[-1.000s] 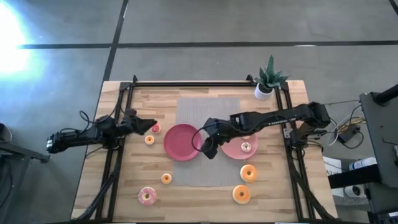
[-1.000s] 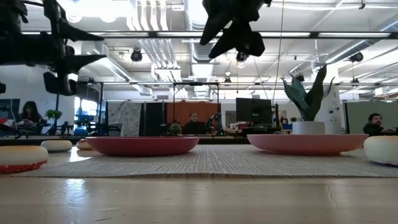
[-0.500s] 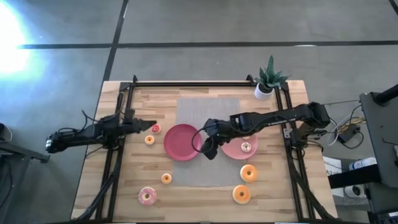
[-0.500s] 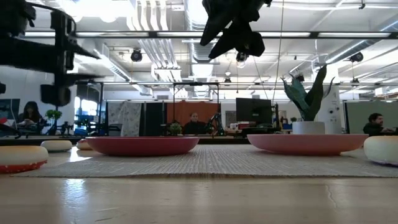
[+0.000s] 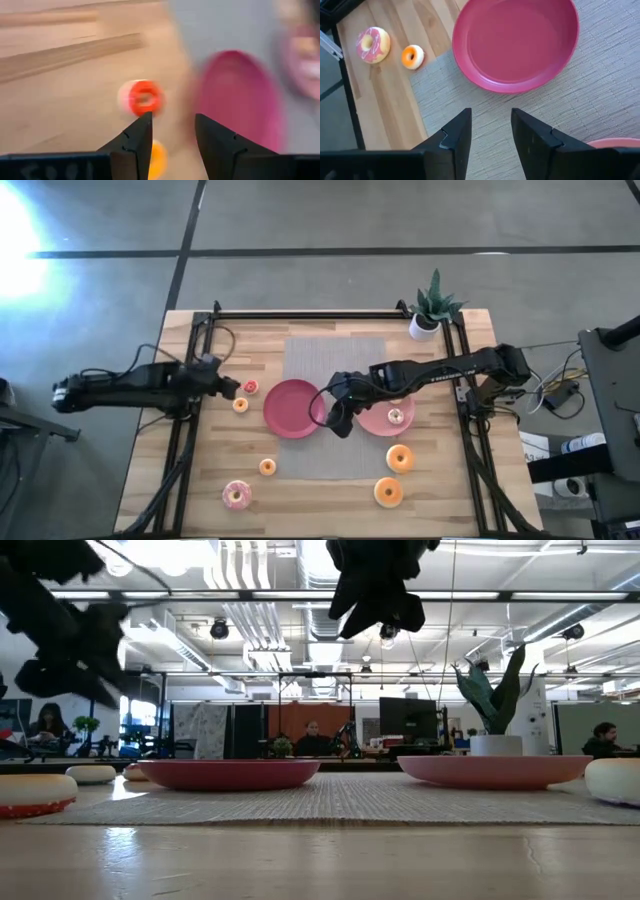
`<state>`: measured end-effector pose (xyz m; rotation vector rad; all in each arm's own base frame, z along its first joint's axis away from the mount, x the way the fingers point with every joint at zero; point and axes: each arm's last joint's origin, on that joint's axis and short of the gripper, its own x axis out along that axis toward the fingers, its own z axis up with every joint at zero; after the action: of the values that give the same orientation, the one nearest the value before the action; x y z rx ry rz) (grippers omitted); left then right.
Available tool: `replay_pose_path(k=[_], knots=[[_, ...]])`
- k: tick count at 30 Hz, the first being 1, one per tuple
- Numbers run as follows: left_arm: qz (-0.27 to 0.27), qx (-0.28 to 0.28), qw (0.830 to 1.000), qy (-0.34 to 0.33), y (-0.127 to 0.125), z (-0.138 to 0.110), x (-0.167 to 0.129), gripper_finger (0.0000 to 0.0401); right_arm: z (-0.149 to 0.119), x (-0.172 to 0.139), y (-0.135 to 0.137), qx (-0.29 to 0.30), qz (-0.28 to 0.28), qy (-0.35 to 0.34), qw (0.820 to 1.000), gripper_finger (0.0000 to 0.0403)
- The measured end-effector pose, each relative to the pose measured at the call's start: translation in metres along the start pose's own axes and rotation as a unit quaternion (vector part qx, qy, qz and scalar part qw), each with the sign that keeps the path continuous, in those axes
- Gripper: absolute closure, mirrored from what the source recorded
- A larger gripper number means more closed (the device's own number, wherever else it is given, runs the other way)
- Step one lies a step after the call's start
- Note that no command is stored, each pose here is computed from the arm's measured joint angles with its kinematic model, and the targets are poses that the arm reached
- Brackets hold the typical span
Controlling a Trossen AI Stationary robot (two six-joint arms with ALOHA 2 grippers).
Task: Pick & Place donuts
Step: Put the small red donut on the light pink plate
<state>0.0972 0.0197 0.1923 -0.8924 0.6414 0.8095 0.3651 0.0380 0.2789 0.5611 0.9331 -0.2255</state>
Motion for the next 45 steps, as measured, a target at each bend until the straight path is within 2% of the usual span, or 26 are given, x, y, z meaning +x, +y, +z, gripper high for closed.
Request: replay_pose_path(k=[2,7,12,18,26,31,36,40,45], knots=[[0.018,-0.010,1.000,0.008,-0.002,0.001,0.006,0.0279,0.000,0.000,0.000,-0.009,-0.002,0.000,1.000,0.0271],[0.018,-0.028,0.999,0.021,-0.006,0.005,0.020,0.0279,0.002,0.000,-0.004,-0.016,-0.012,-0.007,1.000,0.0273],[0.044,-0.048,0.997,0.045,0.005,0.011,0.032,0.0279,0.004,0.001,-0.006,-0.015,-0.015,-0.007,1.000,0.0275],[-0.011,-0.081,0.996,0.046,0.015,0.020,0.045,0.0279,0.003,0.001,-0.006,-0.017,-0.015,-0.007,1.000,0.0275],[0.001,-0.083,0.992,0.091,0.028,0.015,0.061,0.0279,0.003,0.001,-0.007,-0.017,-0.016,-0.006,1.000,0.0275],[-0.016,-0.084,0.993,0.077,0.026,0.017,0.069,0.0279,0.003,0.001,-0.007,-0.017,-0.016,-0.005,1.000,0.0275],[-0.002,-0.087,0.995,0.058,0.025,0.020,0.076,0.0282,0.002,0.002,-0.007,-0.016,-0.017,-0.004,1.000,0.0275],[0.006,-0.075,0.996,0.055,0.024,0.021,0.084,0.0308,0.002,0.003,-0.008,-0.014,-0.018,-0.003,1.000,0.0275],[0.009,-0.051,0.997,0.050,0.023,0.024,0.094,0.0374,0.001,0.003,-0.008,-0.012,-0.019,-0.002,1.000,0.0275]])
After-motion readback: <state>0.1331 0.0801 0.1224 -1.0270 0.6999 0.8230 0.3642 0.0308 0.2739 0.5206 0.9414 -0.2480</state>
